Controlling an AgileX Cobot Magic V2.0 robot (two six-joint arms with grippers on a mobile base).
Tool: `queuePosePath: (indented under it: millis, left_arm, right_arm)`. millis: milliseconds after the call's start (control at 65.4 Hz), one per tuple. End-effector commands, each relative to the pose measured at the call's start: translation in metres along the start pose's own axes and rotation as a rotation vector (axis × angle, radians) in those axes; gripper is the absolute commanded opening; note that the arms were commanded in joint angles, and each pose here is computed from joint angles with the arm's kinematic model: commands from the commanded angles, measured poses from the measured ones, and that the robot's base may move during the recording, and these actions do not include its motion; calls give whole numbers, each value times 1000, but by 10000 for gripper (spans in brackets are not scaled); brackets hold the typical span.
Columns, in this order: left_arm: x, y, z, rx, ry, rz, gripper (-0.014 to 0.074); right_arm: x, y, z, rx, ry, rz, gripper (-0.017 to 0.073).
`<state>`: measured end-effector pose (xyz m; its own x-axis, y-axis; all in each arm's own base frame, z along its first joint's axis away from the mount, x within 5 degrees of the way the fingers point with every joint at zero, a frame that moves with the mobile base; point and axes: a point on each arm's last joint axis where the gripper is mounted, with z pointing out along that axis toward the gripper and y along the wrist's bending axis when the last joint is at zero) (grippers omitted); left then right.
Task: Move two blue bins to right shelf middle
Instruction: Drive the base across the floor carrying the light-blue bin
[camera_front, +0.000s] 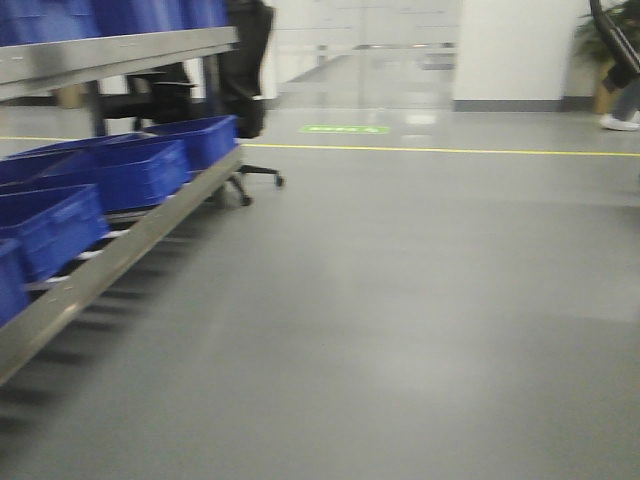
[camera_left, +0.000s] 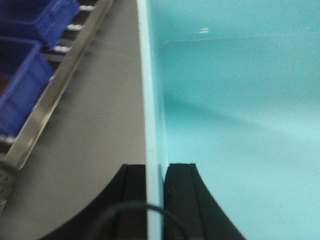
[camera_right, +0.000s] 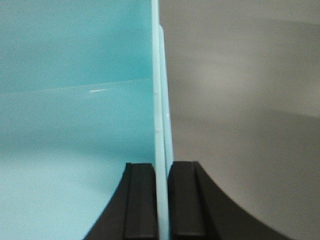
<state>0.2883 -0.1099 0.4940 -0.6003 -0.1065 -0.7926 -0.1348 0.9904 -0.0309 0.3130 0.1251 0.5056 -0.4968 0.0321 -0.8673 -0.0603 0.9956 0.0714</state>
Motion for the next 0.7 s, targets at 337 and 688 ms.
queuePosePath:
  millis: [337, 688]
  left_arm:
    - [-6, -10, -9, 108, -68, -13, -111]
    - [-6, -10, -9, 108, -68, -13, -111]
  right_arm:
    - [-13, 10, -10, -102, -130, 18, -162]
    - [-13, 10, -10, -102, -132, 18, -162]
